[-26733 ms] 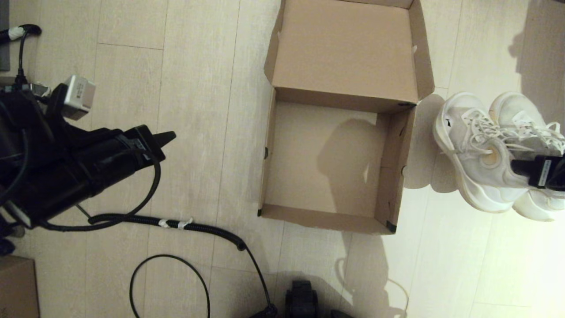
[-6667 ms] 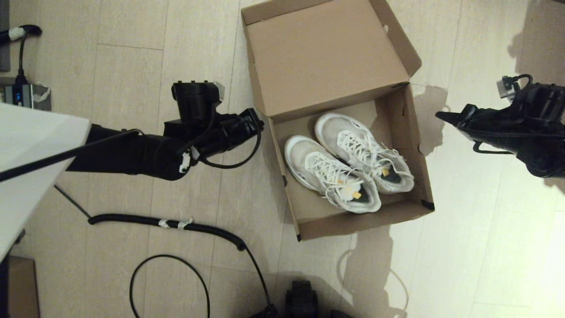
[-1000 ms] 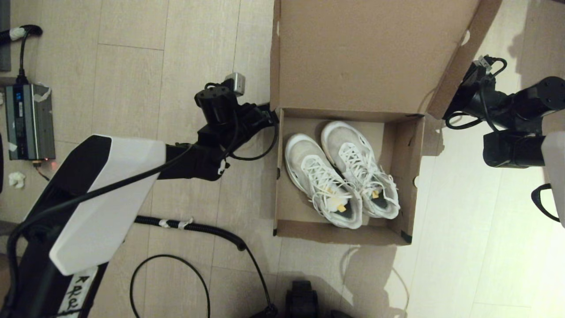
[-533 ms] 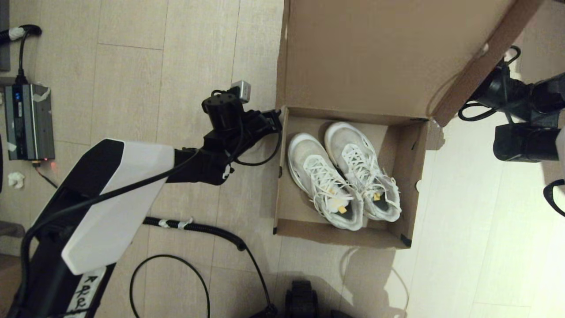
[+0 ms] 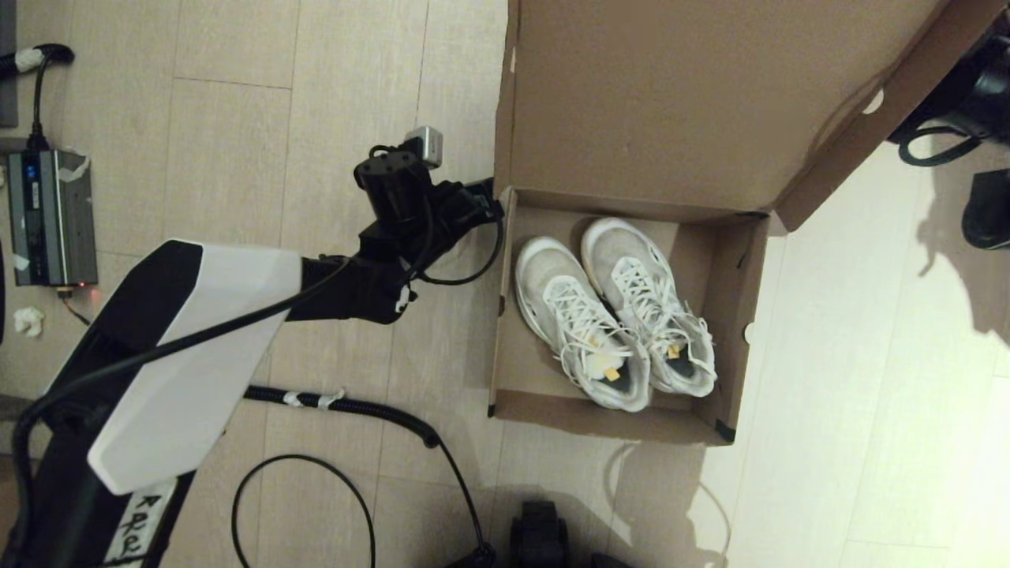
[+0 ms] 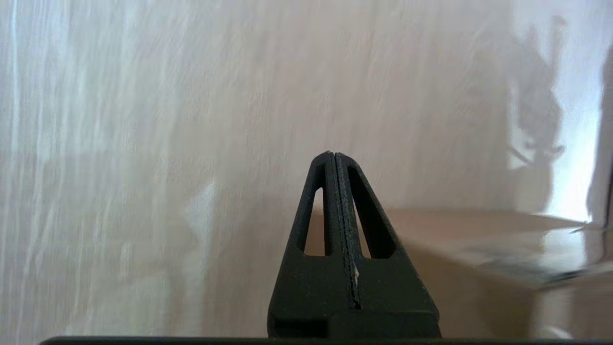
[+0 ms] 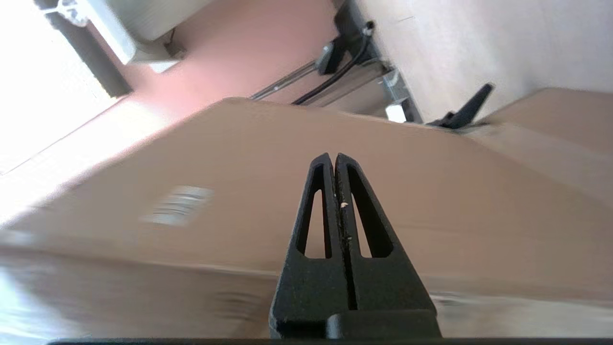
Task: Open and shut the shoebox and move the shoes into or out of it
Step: Close the shoe box
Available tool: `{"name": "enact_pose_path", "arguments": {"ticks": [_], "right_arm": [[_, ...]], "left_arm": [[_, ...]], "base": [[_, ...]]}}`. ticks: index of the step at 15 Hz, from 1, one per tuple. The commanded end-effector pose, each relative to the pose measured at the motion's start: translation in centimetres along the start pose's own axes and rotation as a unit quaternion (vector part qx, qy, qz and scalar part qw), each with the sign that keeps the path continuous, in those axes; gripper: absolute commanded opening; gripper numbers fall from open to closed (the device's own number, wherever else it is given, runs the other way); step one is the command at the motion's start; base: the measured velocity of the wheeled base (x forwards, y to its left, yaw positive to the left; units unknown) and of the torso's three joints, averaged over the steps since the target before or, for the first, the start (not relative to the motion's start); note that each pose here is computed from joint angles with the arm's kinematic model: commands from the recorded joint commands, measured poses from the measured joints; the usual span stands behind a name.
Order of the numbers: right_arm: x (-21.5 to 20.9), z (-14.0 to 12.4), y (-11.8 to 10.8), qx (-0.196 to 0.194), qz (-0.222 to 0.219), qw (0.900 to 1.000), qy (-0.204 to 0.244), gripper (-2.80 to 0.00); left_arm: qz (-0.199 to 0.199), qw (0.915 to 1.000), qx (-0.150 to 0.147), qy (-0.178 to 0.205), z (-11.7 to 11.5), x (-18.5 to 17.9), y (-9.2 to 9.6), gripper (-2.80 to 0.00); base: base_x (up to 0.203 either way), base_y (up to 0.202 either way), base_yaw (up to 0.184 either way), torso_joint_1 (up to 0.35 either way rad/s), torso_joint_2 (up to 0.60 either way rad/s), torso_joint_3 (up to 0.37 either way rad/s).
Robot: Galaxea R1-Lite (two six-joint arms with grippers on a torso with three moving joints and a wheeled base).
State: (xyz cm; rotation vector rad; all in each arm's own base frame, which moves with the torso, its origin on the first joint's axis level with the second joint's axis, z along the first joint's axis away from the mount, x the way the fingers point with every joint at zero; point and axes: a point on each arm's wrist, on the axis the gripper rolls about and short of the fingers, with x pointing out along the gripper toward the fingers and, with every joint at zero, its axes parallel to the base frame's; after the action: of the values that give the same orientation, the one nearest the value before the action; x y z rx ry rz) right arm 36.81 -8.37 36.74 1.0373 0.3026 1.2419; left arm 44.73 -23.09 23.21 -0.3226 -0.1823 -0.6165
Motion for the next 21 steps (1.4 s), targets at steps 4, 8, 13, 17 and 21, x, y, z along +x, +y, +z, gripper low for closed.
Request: {"name": "enact_pose_path", "arguments": {"ticks": [4,8,13,17,21], "right_arm": [[0.2,-1.7,7.6,-0.034,-0.001,0.999,0.018,-2.8],[0.6,-3.1,11.1,-0.018,-0.011,0.999,0.039,-2.8],[0.8,-5.1,14.1,0.013,-0.038,0.997,0.061,-2.8],[0.6,-7.8,15.6,0.055,-0.072,0.993,0.077,-2.8],[-0.1,-10.6,15.7,0.098,-0.11,0.985,0.095,-2.8]], "left_arm": [[-0.014,0.9993,0.002,-0.034,3.9,-0.8,-1.8,-2.8],[-0.017,0.9988,0.003,-0.047,5.9,-1.4,-2.4,-2.8],[-0.022,0.9968,0.009,-0.077,9.2,-2.6,-3.2,-2.8],[-0.033,0.9952,0.015,-0.091,11.0,-3.3,-4.2,-2.8],[-0.056,0.9929,0.011,-0.105,12.4,-4.0,-6.4,-2.8]], "base": [[0.0,0.0,0.0,0.0,0.0,0.0],[0.0,0.0,0.0,0.0,0.0,0.0],[0.0,0.0,0.0,0.0,0.0,0.0],[0.0,0.0,0.0,0.0,0.0,0.0],[0.0,0.0,0.0,0.0,0.0,0.0]]}}
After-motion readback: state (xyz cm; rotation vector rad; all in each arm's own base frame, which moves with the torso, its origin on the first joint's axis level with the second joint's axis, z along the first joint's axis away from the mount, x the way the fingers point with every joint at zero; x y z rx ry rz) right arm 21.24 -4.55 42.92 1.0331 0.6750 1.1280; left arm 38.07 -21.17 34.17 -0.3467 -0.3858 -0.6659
